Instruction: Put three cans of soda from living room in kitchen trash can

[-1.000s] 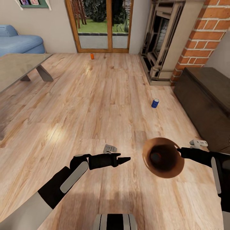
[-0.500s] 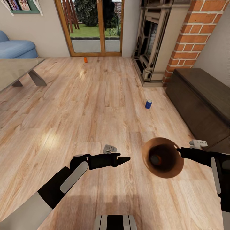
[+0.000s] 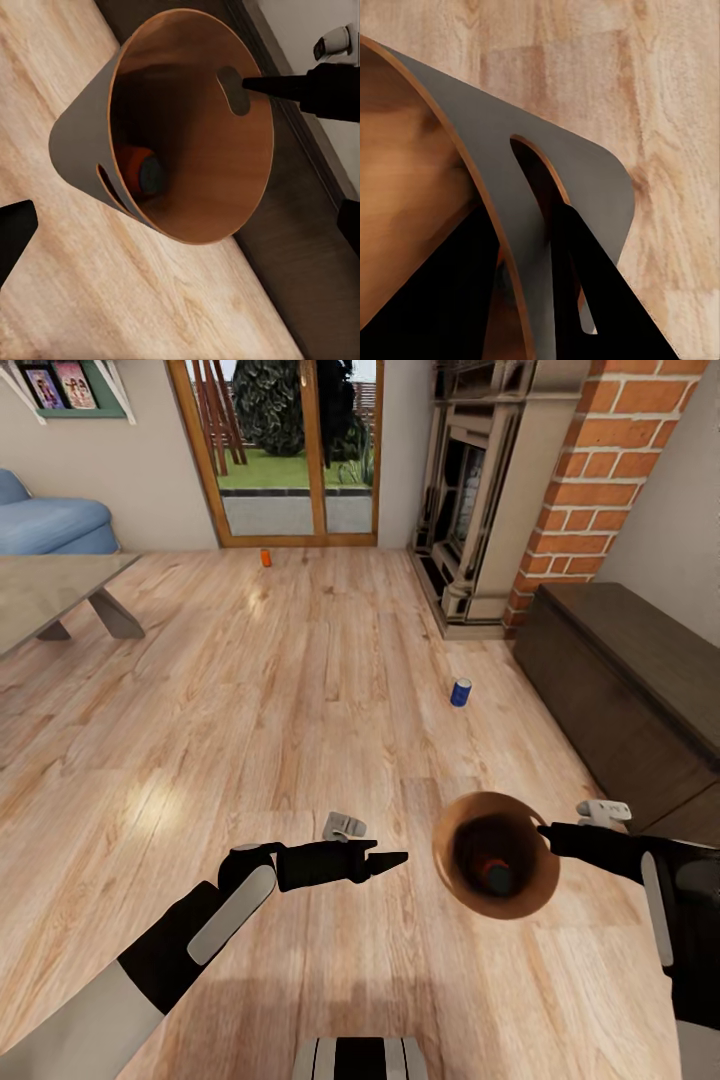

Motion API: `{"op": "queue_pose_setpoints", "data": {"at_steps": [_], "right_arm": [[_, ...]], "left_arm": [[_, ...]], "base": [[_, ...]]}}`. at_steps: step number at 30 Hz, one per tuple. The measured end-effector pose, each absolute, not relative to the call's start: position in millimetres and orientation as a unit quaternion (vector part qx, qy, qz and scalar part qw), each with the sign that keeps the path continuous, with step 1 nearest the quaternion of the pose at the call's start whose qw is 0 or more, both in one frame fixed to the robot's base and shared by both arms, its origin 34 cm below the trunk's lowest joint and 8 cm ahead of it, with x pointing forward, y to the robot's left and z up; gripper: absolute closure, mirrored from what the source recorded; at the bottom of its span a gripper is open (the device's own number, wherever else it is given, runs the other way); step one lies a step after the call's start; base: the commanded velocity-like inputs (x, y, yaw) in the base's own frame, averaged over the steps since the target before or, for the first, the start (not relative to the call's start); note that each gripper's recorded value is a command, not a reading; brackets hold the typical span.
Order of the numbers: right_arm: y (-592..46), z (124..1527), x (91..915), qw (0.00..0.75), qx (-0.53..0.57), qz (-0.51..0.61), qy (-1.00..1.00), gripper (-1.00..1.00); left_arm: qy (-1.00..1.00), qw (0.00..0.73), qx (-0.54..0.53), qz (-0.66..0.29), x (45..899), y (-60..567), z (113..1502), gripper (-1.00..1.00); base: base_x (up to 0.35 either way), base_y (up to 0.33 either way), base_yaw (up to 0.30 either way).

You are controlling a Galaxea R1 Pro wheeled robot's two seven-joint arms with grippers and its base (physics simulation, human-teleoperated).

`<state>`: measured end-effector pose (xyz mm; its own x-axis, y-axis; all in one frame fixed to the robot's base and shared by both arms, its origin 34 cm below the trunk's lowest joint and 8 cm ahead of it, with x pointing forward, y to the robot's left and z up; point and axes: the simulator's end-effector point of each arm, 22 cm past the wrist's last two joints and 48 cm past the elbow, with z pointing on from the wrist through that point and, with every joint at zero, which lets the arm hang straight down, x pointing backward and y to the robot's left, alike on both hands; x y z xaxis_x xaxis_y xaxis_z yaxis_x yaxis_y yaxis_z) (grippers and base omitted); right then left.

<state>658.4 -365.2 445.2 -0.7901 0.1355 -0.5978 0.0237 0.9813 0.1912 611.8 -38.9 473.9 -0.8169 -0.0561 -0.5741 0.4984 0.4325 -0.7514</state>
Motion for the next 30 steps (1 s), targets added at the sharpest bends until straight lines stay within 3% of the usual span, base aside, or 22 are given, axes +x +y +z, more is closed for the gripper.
{"op": "queue_pose_setpoints", "data": {"at_steps": [30], "right_arm": [[-338, 459, 660, 0.333, 0.049, 0.111, 0.935, 1.0]], "left_arm": [[0.797, 0.285, 0.148, -0.512, 613, -39, 494, -1.0]], "base": [[0.0, 0.0, 0.0]]}}
